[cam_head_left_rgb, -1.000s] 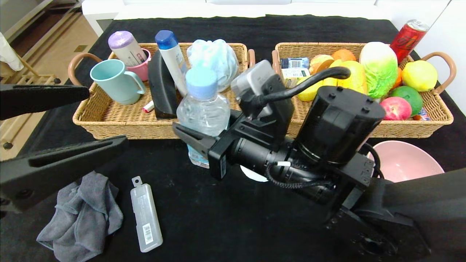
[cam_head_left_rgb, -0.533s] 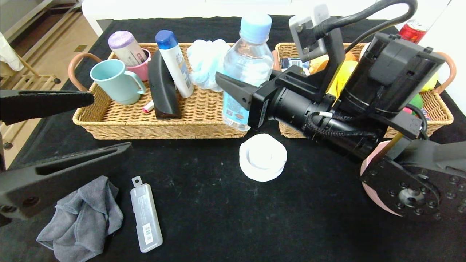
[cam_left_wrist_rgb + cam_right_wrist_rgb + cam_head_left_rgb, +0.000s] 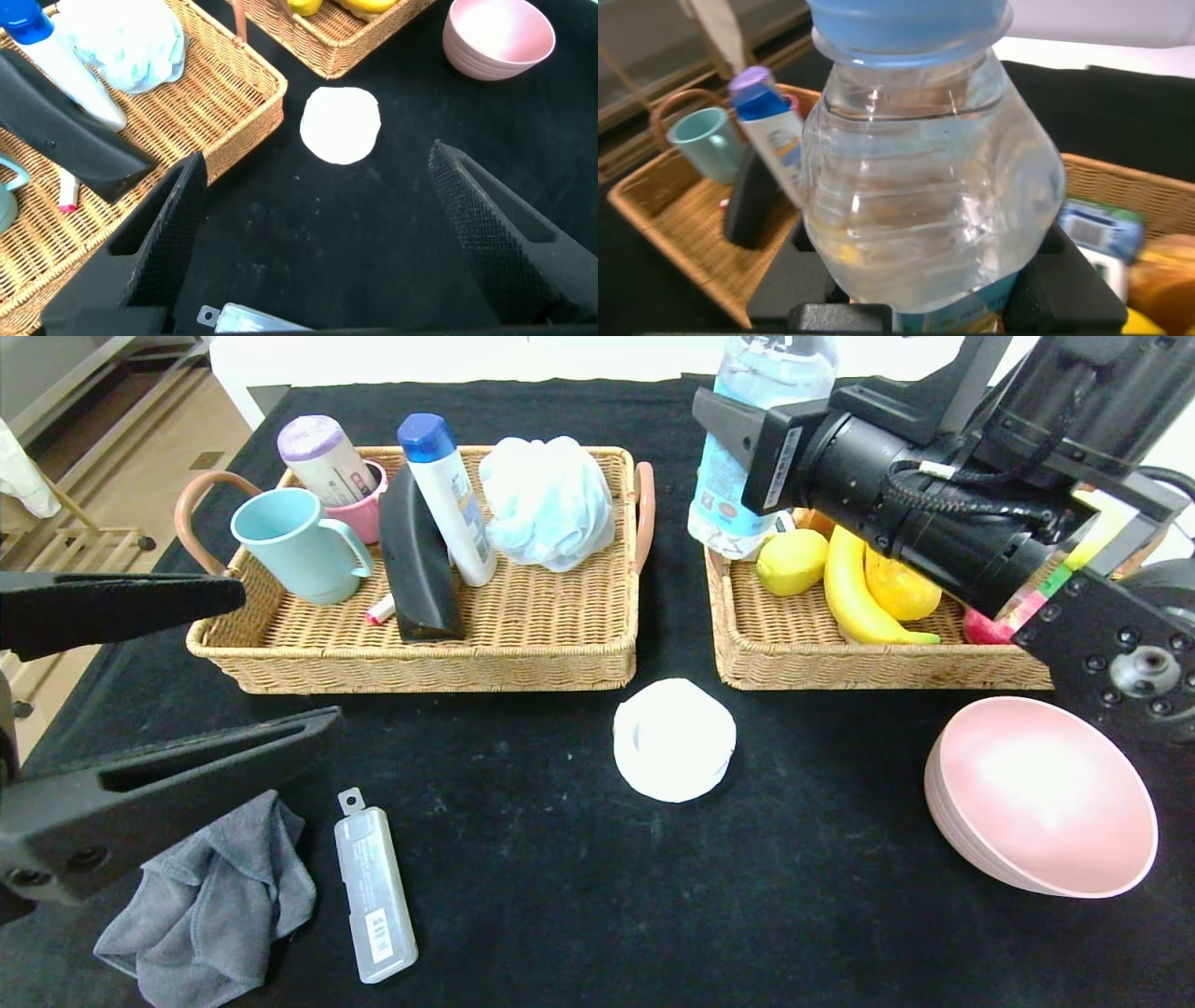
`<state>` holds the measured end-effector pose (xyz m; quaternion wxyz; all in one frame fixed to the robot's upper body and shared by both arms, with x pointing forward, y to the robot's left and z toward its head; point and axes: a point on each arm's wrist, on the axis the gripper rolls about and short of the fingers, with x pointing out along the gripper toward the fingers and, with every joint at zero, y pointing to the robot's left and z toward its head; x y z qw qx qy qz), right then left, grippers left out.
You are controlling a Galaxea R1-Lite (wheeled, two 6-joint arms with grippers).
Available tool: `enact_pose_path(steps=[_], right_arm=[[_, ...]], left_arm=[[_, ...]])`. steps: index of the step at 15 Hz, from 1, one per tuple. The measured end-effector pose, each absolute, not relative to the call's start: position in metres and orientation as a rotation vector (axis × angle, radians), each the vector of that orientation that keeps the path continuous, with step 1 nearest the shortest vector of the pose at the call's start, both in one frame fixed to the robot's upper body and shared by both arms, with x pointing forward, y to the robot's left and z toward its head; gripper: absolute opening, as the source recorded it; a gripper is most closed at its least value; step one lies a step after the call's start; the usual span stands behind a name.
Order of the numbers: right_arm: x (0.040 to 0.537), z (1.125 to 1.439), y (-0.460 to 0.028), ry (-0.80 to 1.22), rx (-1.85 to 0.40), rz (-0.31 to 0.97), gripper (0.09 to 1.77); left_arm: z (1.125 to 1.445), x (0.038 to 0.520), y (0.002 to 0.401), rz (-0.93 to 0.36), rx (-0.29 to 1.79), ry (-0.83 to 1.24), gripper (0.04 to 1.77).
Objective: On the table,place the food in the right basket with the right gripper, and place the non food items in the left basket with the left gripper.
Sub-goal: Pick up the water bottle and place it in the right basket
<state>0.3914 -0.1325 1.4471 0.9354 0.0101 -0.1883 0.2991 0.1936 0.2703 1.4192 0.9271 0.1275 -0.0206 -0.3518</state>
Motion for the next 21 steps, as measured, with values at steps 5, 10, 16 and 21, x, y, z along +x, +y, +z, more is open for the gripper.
enact_pose_path(steps=[5,10,16,21], right_arm=[[0.415,1.467,-0.164,-0.373,0.004,0.500,0.88],[0.444,1.472,-0.172,-0.367,0.055,0.462,0.88],[0.469,1.464,-0.168,-0.330,0.062,0.455,0.88],[0.482,1.453,-0.167,-0.304,0.056,0.448,0.88]], left_arm=[[1.419,0.193,0.271,-0.721,0.261,-0.043,1.72],[1.419,0.193,0.270,-0.722,0.261,-0.043,1.72],[1.419,0.194,0.270,-0.724,0.262,-0.039,1.72],[1.417,0.195,0.269,-0.726,0.262,-0.032,1.72]])
